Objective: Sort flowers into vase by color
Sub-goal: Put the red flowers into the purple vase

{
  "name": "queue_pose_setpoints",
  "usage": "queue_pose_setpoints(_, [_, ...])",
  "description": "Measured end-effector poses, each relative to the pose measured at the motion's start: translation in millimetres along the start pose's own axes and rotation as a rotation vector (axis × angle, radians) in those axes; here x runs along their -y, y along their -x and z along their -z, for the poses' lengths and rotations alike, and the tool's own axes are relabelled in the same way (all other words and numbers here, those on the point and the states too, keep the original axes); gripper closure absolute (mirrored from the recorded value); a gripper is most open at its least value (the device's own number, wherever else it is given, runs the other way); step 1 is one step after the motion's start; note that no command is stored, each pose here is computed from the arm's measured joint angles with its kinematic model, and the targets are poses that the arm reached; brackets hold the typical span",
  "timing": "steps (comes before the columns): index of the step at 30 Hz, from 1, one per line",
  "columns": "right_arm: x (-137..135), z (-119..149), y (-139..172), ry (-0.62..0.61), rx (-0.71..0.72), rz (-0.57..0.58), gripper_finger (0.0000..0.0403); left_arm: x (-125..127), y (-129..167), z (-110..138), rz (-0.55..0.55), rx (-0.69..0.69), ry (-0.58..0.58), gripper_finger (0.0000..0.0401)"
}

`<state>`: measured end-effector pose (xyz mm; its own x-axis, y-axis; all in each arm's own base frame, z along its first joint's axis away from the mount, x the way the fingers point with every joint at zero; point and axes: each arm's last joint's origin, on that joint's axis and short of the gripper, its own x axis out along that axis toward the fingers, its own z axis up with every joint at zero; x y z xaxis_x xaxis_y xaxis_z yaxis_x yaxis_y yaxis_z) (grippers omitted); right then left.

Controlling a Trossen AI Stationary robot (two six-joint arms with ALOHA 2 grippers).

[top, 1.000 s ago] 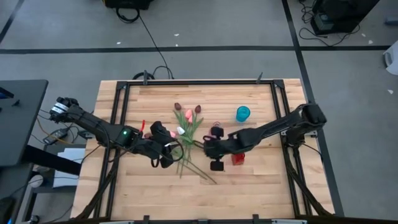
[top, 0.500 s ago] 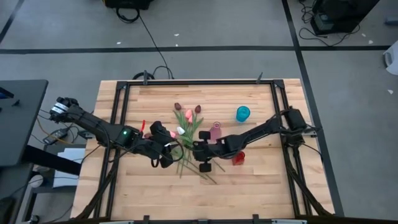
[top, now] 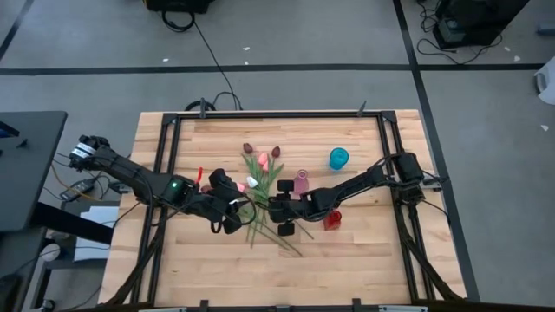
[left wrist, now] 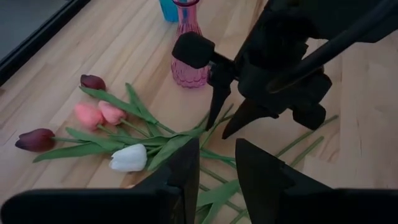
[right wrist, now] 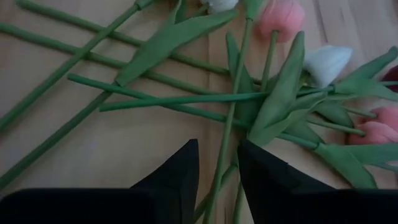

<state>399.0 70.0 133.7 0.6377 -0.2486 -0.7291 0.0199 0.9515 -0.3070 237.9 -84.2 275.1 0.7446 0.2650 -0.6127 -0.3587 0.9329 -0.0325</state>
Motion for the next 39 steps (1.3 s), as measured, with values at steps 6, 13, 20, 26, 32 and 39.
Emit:
queue_pose_setpoints(6, [1.9, 6.3, -1.8, 0.011, -0.032, 0.008, 0.028, 0.0, 0.0, 0.0, 0.0, 0.0, 0.0, 0.0291])
queue_pose_setpoints(13, [3.8, 12.2, -3.2, 0.01, -0.076, -0.022, 0.0319, 0.0, 0.0, 0.0, 0.0, 0.0, 0.0, 0.0291])
queue_pose_setpoints(20, [6.4, 13.4, -3.7, -0.015, -0.091, -0.018, 0.0392, 0.0, 0.0, 0.0, 0.0, 0.0, 0.0, 0.0291])
queue_pose_setpoints(26, [16.4, -4.8, 23.0, -0.077, -0.105, -0.012, 0.0387, 0.3, -0.1, 0.4, 0.011, -0.009, -0.001, 0.0291])
queue_pose_setpoints(32, [25.7, -31.6, 79.4, -0.122, -0.006, 0.006, 0.0394, 1.0, 3.9, 0.1, 0.021, 0.002, -0.006, 0.0291])
queue_pose_setpoints(39, [37.3, -48.4, 136.6, -0.182, 0.156, 0.009, 0.0393, 5.7, 8.5, 2.5, -0.013, 0.042, -0.058, 0.0291])
